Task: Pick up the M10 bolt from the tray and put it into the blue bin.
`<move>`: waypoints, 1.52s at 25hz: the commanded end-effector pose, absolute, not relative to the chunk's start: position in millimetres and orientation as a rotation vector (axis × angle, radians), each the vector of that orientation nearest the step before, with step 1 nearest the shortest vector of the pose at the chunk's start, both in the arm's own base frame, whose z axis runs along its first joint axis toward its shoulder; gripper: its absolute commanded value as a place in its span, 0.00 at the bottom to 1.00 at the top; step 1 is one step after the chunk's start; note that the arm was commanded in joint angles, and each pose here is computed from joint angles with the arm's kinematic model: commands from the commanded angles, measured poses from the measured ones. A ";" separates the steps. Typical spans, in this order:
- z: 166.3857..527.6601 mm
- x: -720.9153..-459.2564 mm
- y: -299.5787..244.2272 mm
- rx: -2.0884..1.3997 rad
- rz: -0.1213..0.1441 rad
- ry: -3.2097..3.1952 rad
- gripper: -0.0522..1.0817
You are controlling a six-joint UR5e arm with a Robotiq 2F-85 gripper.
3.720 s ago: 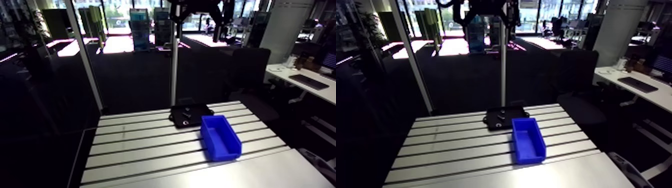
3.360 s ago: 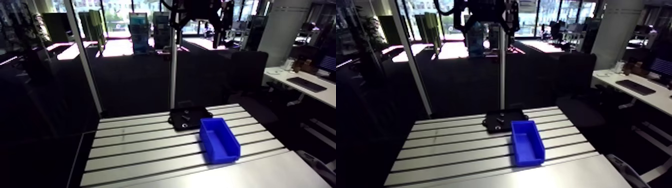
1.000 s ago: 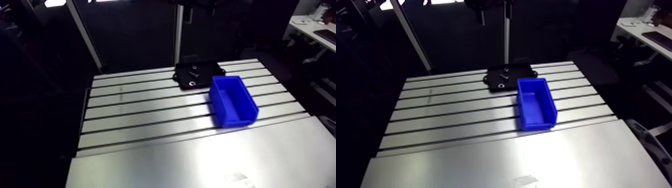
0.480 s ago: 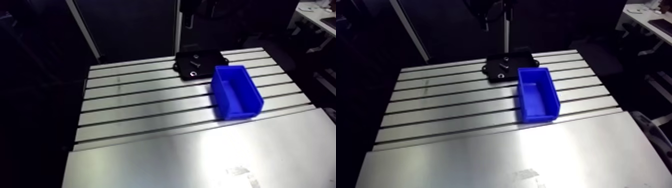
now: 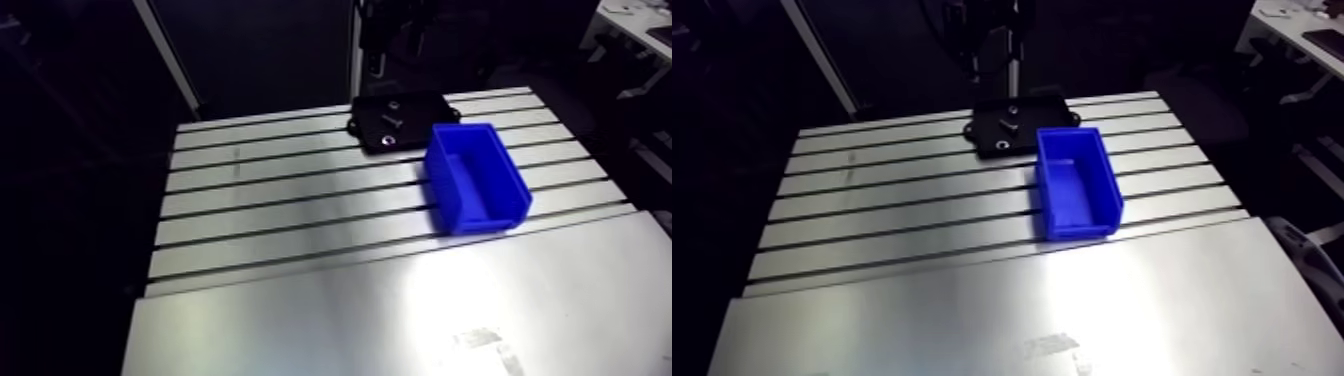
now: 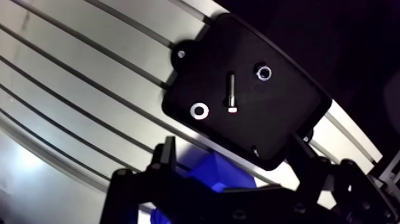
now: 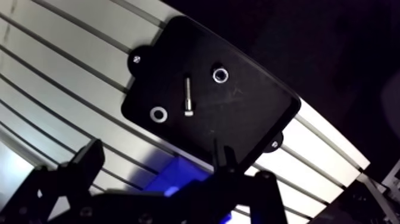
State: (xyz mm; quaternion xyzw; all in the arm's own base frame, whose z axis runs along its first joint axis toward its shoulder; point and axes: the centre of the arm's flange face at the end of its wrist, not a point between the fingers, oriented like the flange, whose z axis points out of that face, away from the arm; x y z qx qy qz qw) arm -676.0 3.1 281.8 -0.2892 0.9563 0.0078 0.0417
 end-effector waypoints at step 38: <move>171.9 -691.8 21.3 -0.919 0.048 2.876 0.33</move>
